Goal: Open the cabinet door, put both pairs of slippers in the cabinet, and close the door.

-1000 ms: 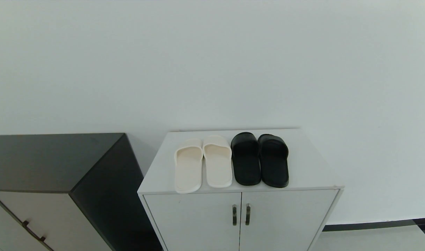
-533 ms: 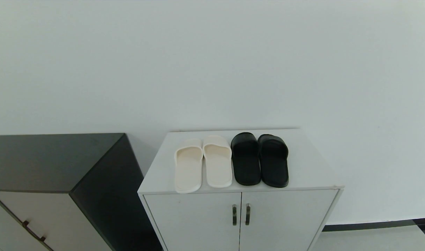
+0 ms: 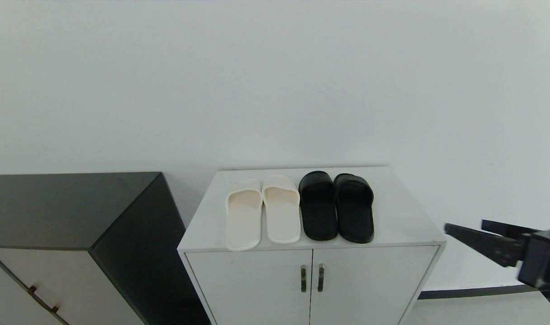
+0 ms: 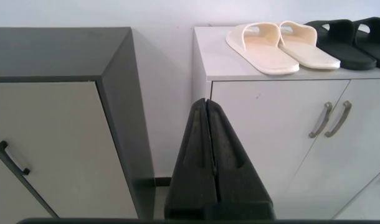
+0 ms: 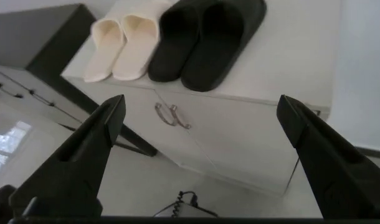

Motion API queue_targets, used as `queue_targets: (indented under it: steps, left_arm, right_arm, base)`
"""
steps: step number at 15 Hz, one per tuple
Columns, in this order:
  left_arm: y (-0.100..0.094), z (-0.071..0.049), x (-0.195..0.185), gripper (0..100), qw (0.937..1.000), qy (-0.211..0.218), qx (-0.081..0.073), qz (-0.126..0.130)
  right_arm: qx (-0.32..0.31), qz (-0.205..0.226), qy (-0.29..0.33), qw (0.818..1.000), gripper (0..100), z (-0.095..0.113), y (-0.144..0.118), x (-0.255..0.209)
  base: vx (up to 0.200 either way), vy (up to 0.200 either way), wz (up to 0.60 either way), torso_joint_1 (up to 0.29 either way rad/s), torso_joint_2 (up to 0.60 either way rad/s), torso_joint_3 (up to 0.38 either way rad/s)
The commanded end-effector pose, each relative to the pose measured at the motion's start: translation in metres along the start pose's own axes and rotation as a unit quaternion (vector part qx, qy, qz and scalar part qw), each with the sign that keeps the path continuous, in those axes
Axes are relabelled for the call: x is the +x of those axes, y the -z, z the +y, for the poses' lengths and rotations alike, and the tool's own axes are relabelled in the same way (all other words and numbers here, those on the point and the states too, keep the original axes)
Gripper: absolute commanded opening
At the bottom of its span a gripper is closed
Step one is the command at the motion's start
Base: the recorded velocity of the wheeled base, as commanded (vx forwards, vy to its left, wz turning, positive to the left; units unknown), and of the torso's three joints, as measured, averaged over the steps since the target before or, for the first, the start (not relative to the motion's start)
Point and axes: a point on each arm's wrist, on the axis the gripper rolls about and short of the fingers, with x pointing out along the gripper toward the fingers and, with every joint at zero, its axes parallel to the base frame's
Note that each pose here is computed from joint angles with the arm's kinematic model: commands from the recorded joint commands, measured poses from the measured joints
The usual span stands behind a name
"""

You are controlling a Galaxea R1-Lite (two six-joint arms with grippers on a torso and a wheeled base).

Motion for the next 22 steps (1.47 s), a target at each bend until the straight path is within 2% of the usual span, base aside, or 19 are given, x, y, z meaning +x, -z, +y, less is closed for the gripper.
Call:
queue_targets:
  steps: [1,4,6,13,17,22]
  left_arm:
    - [0.000,0.000,0.000,0,1.0000,0.000,0.000,0.001]
    - [0.000,0.000,0.000,0,1.0000,0.000,0.001,0.000]
    - [0.000,0.000,0.000,0,1.0000,0.001,0.002,0.001]
    - [0.000,0.000,0.000,0,1.0000,0.001,0.001,0.001]
    - [0.000,0.000,0.000,0,1.0000,0.001,0.001,0.000]
    - [0.000,0.000,0.000,0,1.0000,0.001,0.001,0.001]
  right_arm:
    - [-0.007,0.049,0.003,0.999,100,0.021,-0.002,0.051]
    - [-0.031,0.059,0.056,0.996,100,0.045,0.006,0.092]
    - [-0.041,0.048,0.085,0.994,100,0.059,0.013,0.122]
    - [-0.042,-0.008,0.176,0.983,100,0.077,0.011,0.206]
    - [-0.049,0.006,0.198,0.979,100,0.073,0.035,0.244]
    - [-0.058,-0.013,0.194,0.979,100,0.066,0.049,0.268]
  base:
    - [0.000,0.000,0.00,0.000,0.00,0.000]
    - [0.000,0.000,0.00,0.000,0.00,0.000]
    - [0.000,0.000,0.00,0.000,0.00,0.000]
    - [0.000,0.000,0.00,0.000,0.00,0.000]
    - [0.000,0.000,0.00,0.000,0.00,0.000]
    - [0.000,0.000,0.00,0.000,0.00,0.000]
